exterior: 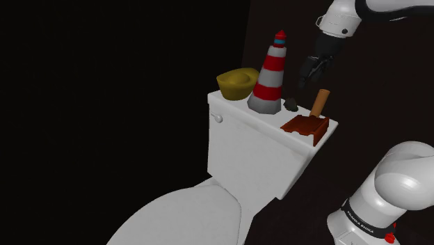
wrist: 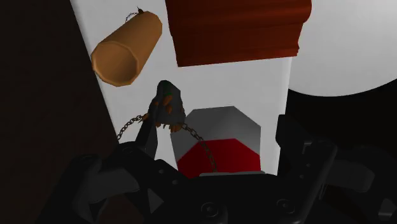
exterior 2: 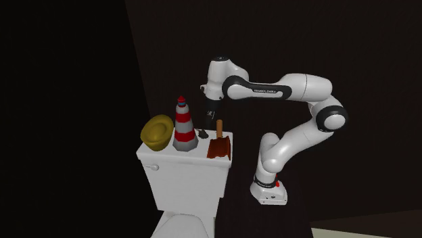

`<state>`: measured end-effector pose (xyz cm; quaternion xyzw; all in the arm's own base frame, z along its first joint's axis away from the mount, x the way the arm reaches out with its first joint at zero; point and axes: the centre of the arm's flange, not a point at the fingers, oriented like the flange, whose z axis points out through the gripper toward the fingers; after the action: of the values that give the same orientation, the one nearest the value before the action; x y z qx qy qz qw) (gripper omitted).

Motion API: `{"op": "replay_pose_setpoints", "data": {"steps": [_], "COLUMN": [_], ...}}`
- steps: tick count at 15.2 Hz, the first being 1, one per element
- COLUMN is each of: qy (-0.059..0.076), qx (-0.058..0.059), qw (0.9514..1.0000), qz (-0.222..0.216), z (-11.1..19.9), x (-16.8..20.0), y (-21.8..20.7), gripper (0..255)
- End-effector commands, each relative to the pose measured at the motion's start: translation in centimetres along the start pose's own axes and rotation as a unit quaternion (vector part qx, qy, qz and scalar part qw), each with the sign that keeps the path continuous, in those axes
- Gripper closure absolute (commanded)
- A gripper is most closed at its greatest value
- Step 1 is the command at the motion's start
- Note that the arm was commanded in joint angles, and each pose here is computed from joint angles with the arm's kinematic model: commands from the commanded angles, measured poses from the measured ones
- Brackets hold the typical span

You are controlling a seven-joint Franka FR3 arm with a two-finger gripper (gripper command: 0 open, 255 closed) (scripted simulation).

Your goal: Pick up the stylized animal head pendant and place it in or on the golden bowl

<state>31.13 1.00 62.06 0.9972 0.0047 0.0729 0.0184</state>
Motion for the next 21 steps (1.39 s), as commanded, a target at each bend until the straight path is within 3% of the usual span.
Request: {"op": "replay_pose_setpoints", "data": {"steps": [1, 3, 5, 10, 17, 21], "qy": [0.000, 0.010, 0.020, 0.043, 0.043, 0.043], "qx": [0.000, -0.010, -0.021, -0.043, -0.043, -0.043], "qw": [1.0000, 0.9984, 0.9937, 0.9720, 0.9720, 0.9720], "qz": [0.000, -0.054, -0.108, -0.227, -0.227, -0.227], "z": [0.0, 2.2, 4.4, 9.1, 12.7, 13.0], "x": [0.0, 0.3, 0.8, 2.4, 2.8, 2.8], "y": [0.0, 1.0, 2.1, 4.3, 4.5, 4.5], "gripper": [0, 0, 0, 0, 0, 0]}}
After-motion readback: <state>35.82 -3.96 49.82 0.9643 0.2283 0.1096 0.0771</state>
